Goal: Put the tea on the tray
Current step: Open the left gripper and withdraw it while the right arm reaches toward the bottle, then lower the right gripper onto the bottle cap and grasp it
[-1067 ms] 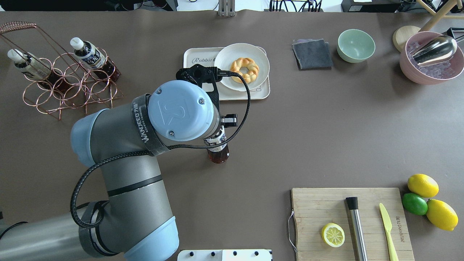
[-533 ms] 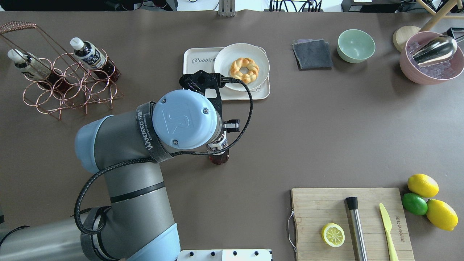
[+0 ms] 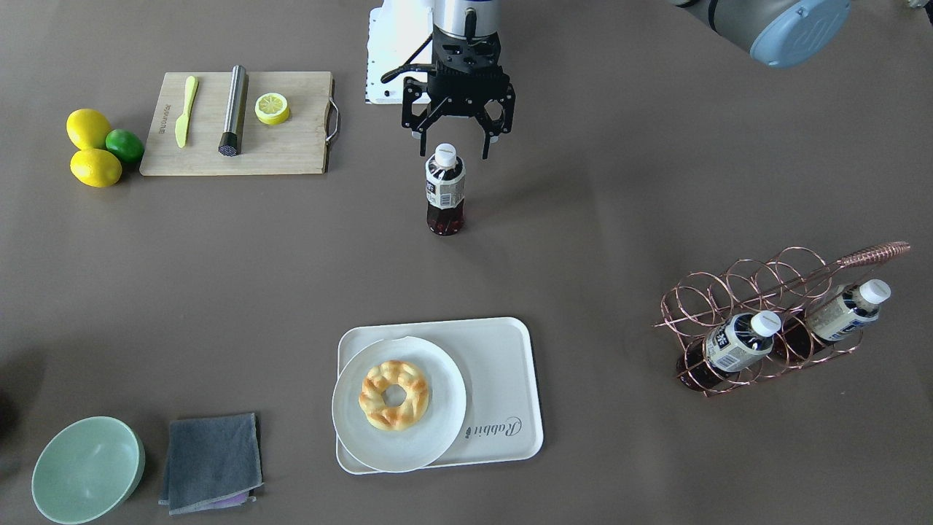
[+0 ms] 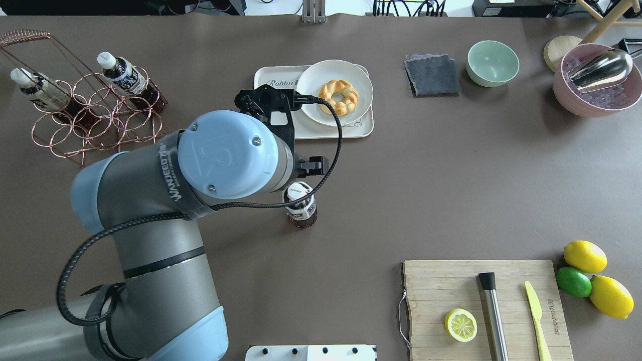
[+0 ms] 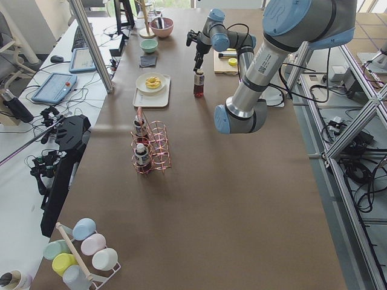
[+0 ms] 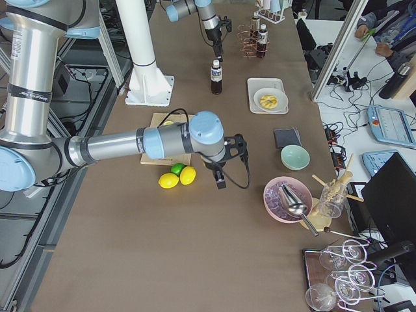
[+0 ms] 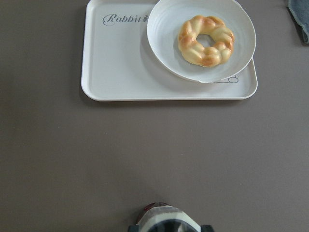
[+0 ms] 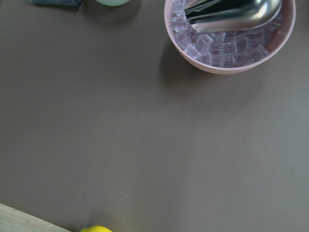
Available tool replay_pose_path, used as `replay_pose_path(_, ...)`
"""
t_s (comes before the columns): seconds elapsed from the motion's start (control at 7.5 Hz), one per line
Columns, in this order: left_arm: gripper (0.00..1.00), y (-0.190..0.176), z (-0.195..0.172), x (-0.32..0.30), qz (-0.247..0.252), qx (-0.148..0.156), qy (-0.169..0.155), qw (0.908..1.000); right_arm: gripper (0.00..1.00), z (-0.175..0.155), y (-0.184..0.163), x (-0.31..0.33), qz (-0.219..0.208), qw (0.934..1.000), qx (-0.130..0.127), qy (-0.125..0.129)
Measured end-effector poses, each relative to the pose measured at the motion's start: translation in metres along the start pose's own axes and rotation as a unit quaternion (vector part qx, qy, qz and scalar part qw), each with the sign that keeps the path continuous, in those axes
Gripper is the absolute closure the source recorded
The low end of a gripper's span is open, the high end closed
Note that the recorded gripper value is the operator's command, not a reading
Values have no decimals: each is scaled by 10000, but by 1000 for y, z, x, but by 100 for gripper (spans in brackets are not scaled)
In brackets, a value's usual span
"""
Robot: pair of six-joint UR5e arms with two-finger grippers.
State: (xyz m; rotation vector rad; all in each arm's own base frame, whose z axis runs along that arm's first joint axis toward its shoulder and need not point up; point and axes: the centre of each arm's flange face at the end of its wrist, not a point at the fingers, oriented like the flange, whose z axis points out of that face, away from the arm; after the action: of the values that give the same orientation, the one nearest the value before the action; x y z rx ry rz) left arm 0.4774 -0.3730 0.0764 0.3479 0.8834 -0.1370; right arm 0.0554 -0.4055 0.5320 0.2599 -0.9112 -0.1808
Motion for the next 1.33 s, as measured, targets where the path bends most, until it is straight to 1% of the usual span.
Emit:
replay_pose_path(0.13,4,-10,-10,-20,53,37,24,10000,0,-7,-27,-49,239,9996,89,-86)
replay_pose_path(0.27,4,-23,-15,-47,45,-9,-2,10000,0,-8,-53,-108,551,9982,113,-213)
replay_pose_path(0.4,4,-34,-14,-72,122,-129,-79,9998,0,-3,-70,-177,898,9954,85,-326)
replay_pose_path(0.53,4,-43,-9,-92,305,-213,-181,9991,1,4,-75,-248,1234,9914,31,-432)
replay_pose_path(0.67,4,-56,-4,-118,534,-289,-308,9977,2,18,-77,-318,1526,9865,-77,-581)
replay_pose_path(0.8,4,-71,-1,-149,682,-455,-380,9959,2,33,-83,-385,1678,9835,-206,-638)
replay_pose_path(0.93,4,-88,-4,-179,789,-605,-396,9943,2,48,-97,-450,1727,9827,-382,-542)
replay_pose_path(1.07,4,-101,-8,-208,846,-802,-347,9926,4,64,-119,-510,1745,9822,-579,-386)
replay_pose_path(1.2,4,-111,-13,-235,873,-961,-288,9911,8,80,-142,-566,1731,9815,-769,-281)
replay_pose_path(1.33,4,-116,-16,-252,873,-1021,-273,9906,9,92,-157,-605,1699,9811,-892,-229)
